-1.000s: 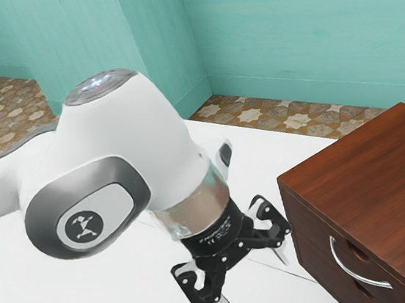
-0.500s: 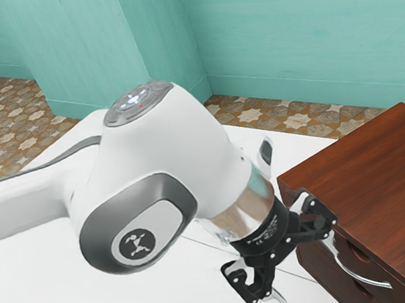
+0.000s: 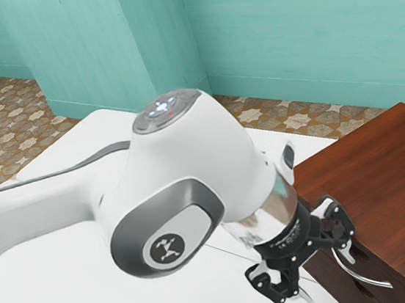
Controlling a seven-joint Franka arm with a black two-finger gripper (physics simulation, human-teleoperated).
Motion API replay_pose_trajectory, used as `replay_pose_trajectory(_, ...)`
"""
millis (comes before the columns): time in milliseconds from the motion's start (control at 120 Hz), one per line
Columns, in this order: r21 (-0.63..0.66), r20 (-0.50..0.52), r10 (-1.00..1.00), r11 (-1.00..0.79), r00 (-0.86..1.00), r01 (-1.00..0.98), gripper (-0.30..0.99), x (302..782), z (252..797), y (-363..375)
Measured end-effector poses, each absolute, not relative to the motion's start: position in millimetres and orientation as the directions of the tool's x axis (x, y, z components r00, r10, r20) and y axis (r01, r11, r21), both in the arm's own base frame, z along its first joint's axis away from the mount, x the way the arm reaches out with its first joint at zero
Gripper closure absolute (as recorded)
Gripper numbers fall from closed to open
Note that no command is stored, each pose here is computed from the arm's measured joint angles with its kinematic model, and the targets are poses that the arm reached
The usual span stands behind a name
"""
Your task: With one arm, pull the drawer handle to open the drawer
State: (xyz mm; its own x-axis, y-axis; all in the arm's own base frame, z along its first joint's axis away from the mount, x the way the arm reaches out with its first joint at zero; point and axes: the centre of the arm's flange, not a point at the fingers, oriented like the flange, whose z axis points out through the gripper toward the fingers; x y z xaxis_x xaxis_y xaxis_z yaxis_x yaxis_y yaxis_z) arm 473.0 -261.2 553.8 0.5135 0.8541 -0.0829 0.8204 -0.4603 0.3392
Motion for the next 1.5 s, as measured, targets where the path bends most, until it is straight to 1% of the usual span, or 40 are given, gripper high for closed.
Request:
replay_pose_trajectory(100, 0.336, -0.085, 0.853, -0.463, 0.516, 0.82, 0.23, 473.8, 550.6, -262.9)
replay_pose_trajectory(208, 0.333, -0.083, 0.852, -0.465, 0.517, 0.821, 0.27, 476.2, 545.2, -265.2)
replay_pose_trajectory(633, 0.353, -0.091, 0.84, -0.475, 0.535, 0.806, 0.34, 459.0, 552.7, -262.5)
replay_pose_trajectory(825, 0.351, -0.092, 0.836, -0.481, 0.541, 0.803, 0.46, 448.9, 551.0, -257.1)
replay_pose_trajectory(958, 0.349, -0.091, 0.834, -0.485, 0.544, 0.802, 0.51, 441.9, 549.6, -251.8)
replay_pose_trajectory(1158, 0.355, -0.082, 0.83, -0.493, 0.551, 0.795, 0.54, 433.9, 552.3, -245.2)
replay_pose_trajectory(1500, 0.355, -0.077, 0.824, -0.503, 0.561, 0.788, 0.55, 420.1, 550.7, -236.8)
